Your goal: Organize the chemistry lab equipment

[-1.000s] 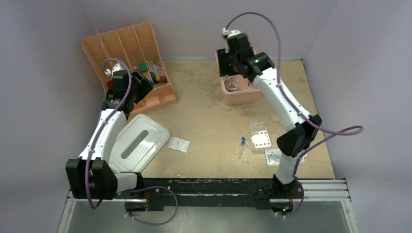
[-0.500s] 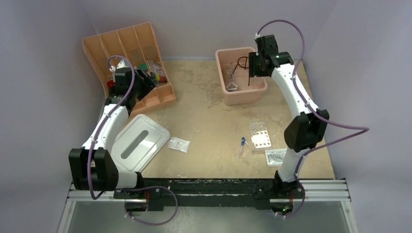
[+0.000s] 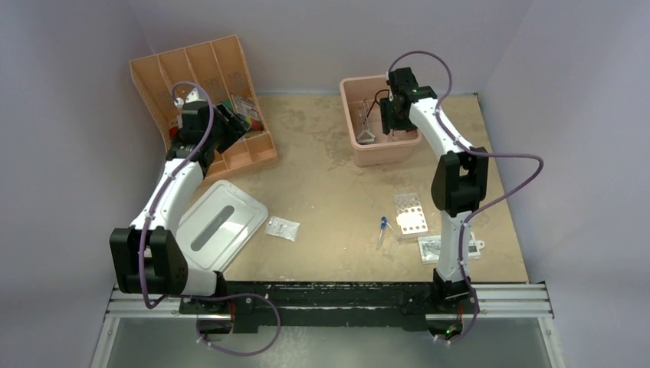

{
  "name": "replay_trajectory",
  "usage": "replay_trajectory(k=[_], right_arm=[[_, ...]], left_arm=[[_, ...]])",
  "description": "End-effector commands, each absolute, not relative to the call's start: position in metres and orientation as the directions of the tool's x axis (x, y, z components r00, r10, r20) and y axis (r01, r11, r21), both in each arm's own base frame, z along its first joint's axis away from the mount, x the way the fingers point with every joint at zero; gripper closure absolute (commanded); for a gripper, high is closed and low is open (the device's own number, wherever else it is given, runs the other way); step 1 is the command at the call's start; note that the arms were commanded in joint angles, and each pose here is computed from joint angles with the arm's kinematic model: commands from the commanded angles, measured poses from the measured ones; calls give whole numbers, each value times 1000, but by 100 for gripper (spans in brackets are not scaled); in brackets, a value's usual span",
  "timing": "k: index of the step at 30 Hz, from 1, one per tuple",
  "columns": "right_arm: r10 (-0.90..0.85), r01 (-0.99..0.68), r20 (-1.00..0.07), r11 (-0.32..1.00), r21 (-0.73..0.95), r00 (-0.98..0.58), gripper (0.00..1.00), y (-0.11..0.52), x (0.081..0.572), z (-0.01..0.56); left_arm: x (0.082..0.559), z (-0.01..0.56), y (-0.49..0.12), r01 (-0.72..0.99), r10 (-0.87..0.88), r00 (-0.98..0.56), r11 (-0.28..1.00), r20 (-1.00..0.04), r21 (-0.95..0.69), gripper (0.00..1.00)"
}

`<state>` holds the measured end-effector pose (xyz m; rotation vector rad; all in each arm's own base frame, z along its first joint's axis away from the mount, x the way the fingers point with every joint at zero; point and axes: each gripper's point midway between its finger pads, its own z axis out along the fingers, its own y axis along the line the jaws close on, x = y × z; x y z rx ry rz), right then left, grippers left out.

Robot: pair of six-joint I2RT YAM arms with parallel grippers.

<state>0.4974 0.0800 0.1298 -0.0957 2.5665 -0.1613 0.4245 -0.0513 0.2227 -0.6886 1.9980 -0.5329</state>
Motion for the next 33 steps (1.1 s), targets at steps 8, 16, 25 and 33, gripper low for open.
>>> replay_trajectory(k=[8, 16, 25, 33], right_arm=[[-87, -77, -581, 996, -43, -809, 46, 74, 529, 125], [-76, -79, -559, 997, -19, -826, 44, 75, 537, 104], [-58, -19, -591, 997, -72, -805, 26, 63, 544, 117], [-21, 9, -683, 999, -41, -730, 19, 63, 541, 178]], left_arm=[[445, 254, -57, -146, -616, -380, 777, -690, -613, 40], [455, 252, -58, -151, -618, -384, 775, -686, -613, 40], [457, 252, -63, -128, -609, -397, 778, -687, -615, 40], [455, 260, -80, -66, -562, -414, 803, -716, -592, 40]])
